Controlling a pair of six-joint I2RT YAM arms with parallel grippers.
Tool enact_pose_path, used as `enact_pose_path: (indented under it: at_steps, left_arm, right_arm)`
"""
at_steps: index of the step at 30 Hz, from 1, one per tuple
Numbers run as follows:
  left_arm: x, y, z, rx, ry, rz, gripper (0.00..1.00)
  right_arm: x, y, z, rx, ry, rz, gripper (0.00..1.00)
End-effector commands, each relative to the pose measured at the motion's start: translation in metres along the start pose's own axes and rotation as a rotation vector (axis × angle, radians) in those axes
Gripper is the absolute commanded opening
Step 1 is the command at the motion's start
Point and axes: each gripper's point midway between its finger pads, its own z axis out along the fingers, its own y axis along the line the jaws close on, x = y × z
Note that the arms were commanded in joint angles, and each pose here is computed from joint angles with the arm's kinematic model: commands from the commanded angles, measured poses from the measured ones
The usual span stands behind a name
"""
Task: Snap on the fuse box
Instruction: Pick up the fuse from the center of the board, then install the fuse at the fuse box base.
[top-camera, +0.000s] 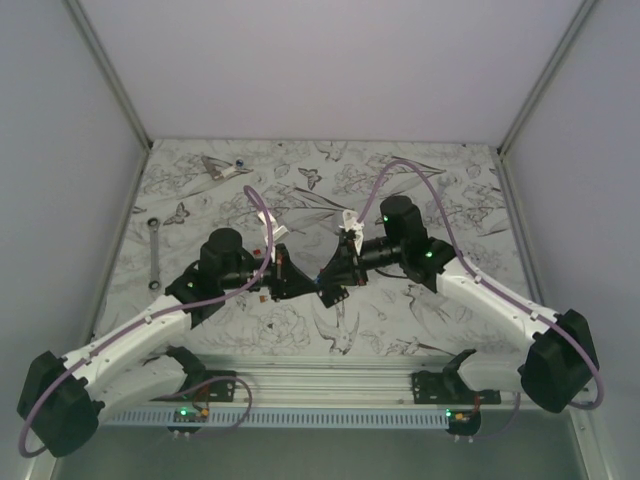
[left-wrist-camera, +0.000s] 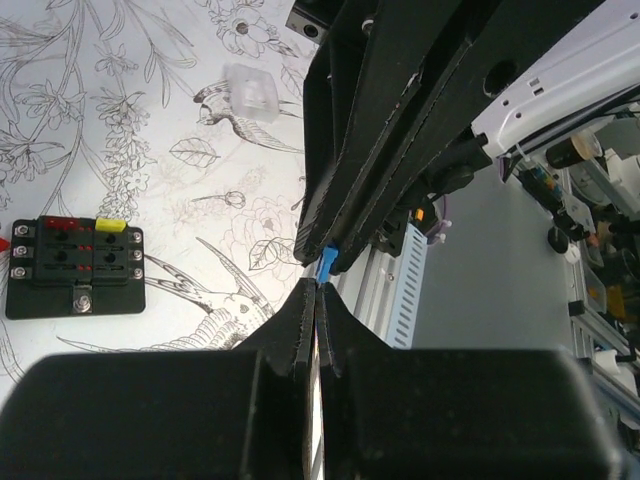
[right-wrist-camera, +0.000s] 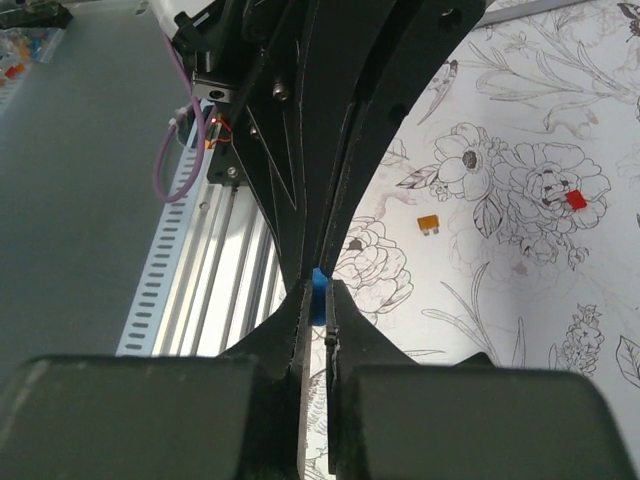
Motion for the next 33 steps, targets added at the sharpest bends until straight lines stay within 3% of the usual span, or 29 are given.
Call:
enact_pose_path:
  at_steps: [1, 2, 9, 16, 23, 29, 33]
  left_arm:
    - [-0.010, -0.006, 0.000, 0.020, -0.024, 0.057, 0.00]
    - [-0.010, -0.004, 0.000, 0.009, -0.026, 0.056, 0.00]
    - [0.004, 0.033, -0.002, -0.167, -0.022, -0.002, 0.34]
    - [0.034, 0.094, -0.015, -0.449, 0.009, -0.225, 0.41]
    - [0.056, 0.132, -0.035, -0.655, 0.025, -0.376, 0.57]
    - [0.061, 0.147, -0.052, -0.766, 0.039, -0.418, 0.76]
    - [0.062, 0.156, -0.066, -0.835, 0.062, -0.440, 0.84]
  right_arm:
    - [-0.009, 0.001, -0.002, -0.019, -0.001, -0.010, 0.03]
    - [-0.008, -0.002, -0.002, -0.004, 0.008, 0.001, 0.02]
    - [0.013, -0.043, -0.012, 0.298, 0.094, 0.145, 0.00]
    - [0.053, -0.080, -0.033, 0.670, 0.225, 0.323, 0.00]
    - [0.085, -0.095, -0.034, 0.851, 0.369, 0.429, 0.00]
    - [0.109, -0.102, -0.016, 0.873, 0.476, 0.485, 0.00]
    - [0.124, -0.107, -0.007, 0.878, 0.540, 0.509, 0.00]
